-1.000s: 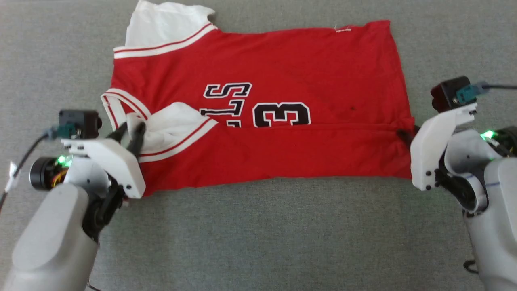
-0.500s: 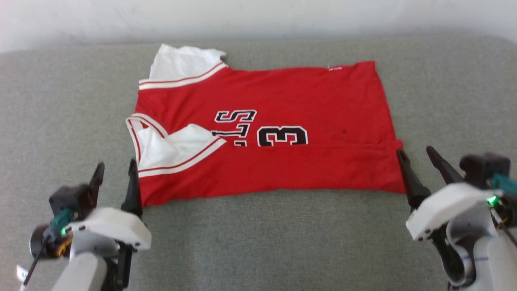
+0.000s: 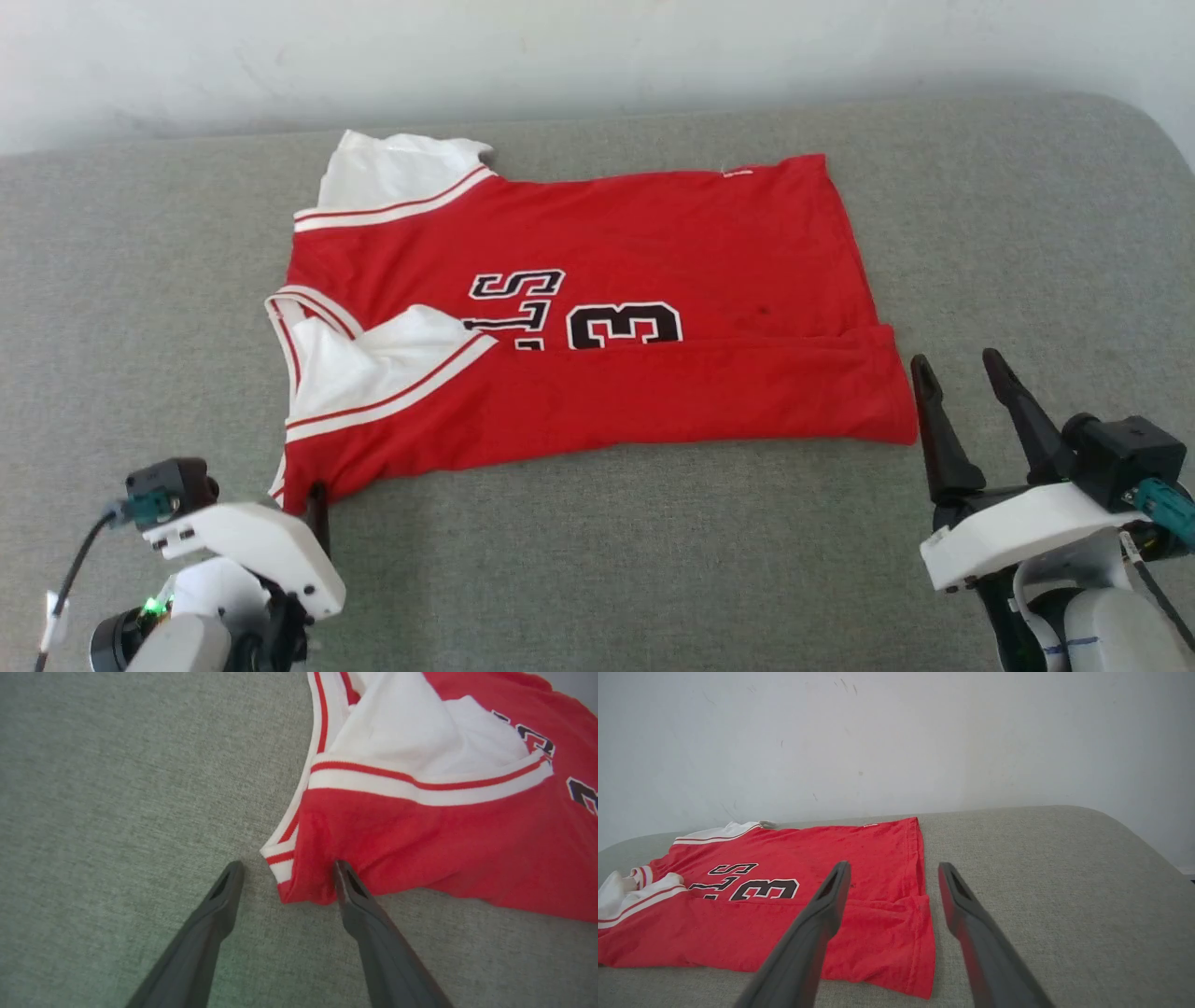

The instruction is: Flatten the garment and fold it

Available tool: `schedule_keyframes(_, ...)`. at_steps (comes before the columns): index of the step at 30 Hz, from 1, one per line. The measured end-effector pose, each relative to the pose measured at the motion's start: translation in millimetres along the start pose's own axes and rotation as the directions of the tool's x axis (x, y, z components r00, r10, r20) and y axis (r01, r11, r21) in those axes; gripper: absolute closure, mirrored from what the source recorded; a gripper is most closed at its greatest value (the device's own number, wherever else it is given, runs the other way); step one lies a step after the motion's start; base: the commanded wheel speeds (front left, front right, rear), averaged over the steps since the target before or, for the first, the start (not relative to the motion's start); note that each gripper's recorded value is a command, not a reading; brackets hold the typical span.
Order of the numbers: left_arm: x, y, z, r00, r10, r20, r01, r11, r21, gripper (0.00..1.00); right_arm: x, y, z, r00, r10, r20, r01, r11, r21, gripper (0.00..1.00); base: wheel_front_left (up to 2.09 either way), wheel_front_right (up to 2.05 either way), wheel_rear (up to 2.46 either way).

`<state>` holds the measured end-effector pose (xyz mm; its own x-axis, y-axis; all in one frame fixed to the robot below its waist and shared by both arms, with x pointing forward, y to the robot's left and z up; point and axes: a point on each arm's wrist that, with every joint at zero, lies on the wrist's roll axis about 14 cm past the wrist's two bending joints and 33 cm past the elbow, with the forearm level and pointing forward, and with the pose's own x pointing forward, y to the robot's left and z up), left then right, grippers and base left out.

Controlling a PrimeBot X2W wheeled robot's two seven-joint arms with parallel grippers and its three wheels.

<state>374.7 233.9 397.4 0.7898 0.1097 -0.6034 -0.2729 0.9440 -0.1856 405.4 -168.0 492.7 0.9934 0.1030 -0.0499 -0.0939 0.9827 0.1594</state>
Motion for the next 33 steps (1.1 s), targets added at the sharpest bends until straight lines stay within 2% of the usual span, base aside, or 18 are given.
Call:
schedule_keyframes(5, 10, -11, -8, 0.991, -0.027, -0.13, 0.024, 0.999, -0.025, 0.0, -1, 1, -5, 1.0, 0.004, -0.013, -0.003, 1.0, 0.001, 0.0, 0.0, 0.0, 0.0)
schedule_keyframes(6, 10, -13, -10, 0.988, -0.037, -0.152, 0.034, 0.999, -0.024, 0.5, -1, 1, -5, 1.0, 0.003, -0.015, -0.003, 1.0, 0.001, 0.0, 0.0, 0.0, 0.0)
schedule_keyframes(7, 10, -16, -10, 0.985, -0.052, -0.165, 0.05, 0.999, -0.019, 0.8, -1, 1, -6, 1.0, 0.001, -0.015, -0.001, 1.0, 0.001, 0.0, 0.0, 0.0, 0.0)
schedule_keyframes(8, 10, -18, -10, 0.984, -0.065, -0.169, 0.063, 0.998, -0.018, 1.0, -1, 0, -6, 1.0, -0.002, -0.016, 0.002, 1.0, 0.0, 0.0, 0.0, 0.0, 0.0)
schedule_keyframes(14, 12, -26, -4, 0.99, -0.089, -0.108, 0.089, 0.996, -0.011, 1.0, 4, -4, -9, 1.0, -0.01, -0.029, 0.009, 1.0, -0.02, 0.0, 0.0, 0.0, 0.0)
schedule_keyframes(17, 12, -25, -3, 0.993, -0.083, -0.081, 0.083, 0.997, -0.007, 1.0, 10, -9, -22, 0.994, -0.022, -0.105, 0.019, 1.0, -0.024, 0.0, 0.0, 0.0, 0.0)
schedule_keyframes(20, 12, -23, 0, 0.995, -0.083, -0.049, 0.083, 0.997, 0.002, 1.0, 15, -11, -45, 0.969, -0.028, -0.246, 0.024, 0.999, -0.021, 0.0, 0.0, 0.0, 0.0)
schedule_keyframes(22, 13, -22, 3, 0.996, -0.082, -0.03, 0.083, 0.997, 0.005, 1.0, 17, -14, -60, 0.936, -0.036, -0.349, 0.036, 0.999, -0.005, 0.0, 0.0, 0.0, 0.0)
schedule_keyframes(26, 15, -22, 10, 0.996, -0.084, 0.004, 0.084, 0.996, 0.015, 1.0, 11, -19, -92, 0.823, -0.045, -0.566, 0.052, 0.999, -0.005, 0.0, 0.0, 0.0, 0.0)
schedule_keyframes(29, 18, -23, 8, 0.996, -0.084, 0.006, 0.084, 0.996, 0.017, 1.0, 9, -21, -104, 0.741, -0.061, -0.668, 0.044, 0.998, -0.042, 0.0, 0.0, 0.0, 0.0)
schedule_keyframes(33, 22, -24, 11, 0.996, -0.084, 0.026, 0.084, 0.996, 0.01, 1.0, 10, -16, -110, 0.664, -0.051, -0.746, 0.024, 0.999, -0.047, 0.0, 0.0, 0.0, 0.0)
